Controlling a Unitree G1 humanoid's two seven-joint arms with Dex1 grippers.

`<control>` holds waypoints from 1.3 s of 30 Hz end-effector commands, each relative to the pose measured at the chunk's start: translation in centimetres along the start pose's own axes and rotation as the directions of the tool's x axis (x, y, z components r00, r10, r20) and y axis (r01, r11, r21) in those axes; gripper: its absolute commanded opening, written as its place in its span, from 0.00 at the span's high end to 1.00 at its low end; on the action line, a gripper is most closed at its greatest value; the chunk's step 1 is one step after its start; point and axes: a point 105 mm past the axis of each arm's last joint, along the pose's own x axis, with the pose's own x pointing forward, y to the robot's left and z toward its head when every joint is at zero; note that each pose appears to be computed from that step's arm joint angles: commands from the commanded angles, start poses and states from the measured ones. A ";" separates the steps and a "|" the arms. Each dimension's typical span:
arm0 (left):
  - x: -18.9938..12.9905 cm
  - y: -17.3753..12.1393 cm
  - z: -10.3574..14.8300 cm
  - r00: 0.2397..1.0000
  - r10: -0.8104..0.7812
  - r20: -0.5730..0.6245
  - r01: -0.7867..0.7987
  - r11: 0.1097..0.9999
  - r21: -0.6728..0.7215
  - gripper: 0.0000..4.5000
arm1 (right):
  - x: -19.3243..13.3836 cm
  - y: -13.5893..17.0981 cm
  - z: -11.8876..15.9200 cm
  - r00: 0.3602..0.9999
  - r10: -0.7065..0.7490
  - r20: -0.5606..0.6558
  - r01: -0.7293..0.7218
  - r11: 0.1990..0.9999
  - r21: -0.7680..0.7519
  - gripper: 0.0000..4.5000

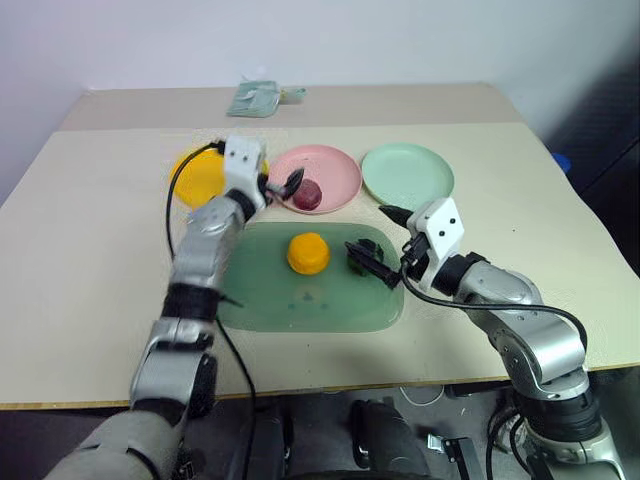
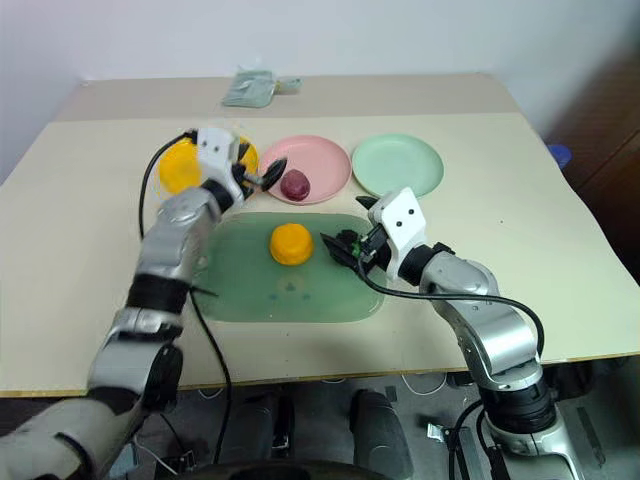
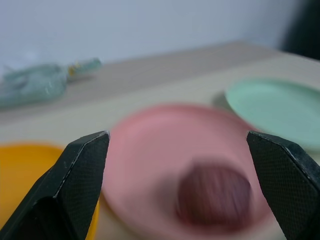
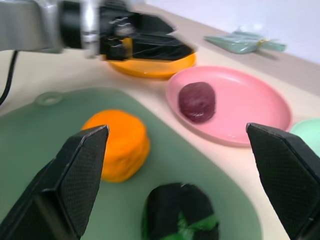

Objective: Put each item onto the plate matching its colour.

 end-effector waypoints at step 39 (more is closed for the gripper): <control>-1.6 -5.6 -0.7 0.975 -0.179 -0.132 0.200 0.965 0.172 0.33 | -1.5 3.8 0.6 0.980 0.198 0.001 -0.198 0.980 -0.015 0.00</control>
